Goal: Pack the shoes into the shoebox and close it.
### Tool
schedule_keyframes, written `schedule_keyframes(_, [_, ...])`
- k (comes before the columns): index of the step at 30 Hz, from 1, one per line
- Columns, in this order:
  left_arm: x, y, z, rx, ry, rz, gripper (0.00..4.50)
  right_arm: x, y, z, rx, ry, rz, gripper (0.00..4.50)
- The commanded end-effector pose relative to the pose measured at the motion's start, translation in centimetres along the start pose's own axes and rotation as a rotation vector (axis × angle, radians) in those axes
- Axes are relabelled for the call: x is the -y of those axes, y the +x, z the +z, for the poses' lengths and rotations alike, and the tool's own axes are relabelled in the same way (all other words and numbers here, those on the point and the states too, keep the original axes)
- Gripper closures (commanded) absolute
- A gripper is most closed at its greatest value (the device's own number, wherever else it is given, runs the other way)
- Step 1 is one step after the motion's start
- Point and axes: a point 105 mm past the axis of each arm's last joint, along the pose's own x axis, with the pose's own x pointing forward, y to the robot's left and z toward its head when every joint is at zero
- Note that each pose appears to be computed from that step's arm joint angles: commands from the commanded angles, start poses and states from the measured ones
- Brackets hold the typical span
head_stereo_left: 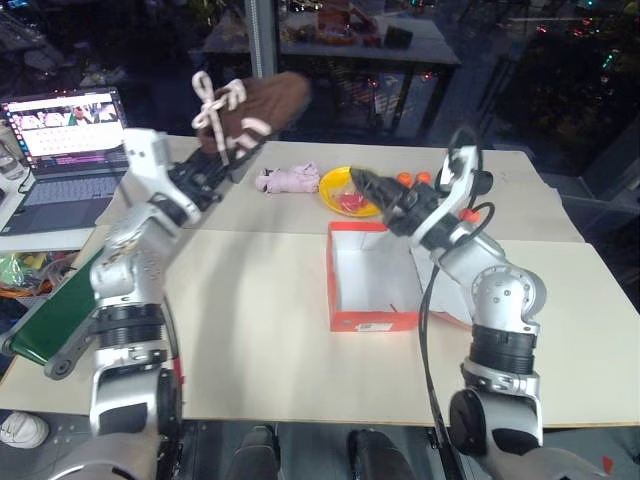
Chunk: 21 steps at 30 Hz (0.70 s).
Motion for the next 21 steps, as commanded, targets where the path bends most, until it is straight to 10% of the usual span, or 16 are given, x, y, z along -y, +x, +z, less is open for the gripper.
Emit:
schedule_keyframes(1, [5.2,2.1,1.2,0.044,-0.036,-0.146,2.54,-1.5,0.7,2.2,0.106,0.132,0.039,0.00])
schedule_keyframes(13, [10.7,3.0,-2.7,-0.028,-0.152,-0.303,2.54,-2.8,1.2,4.2,0.168,0.139,0.034,0.00])
schedule_keyframes(21, [9.8,3.4,-2.1,-0.015,-0.153,-0.268,2.54,-2.6,1.2,4.2,0.163,0.103,0.012,2.43])
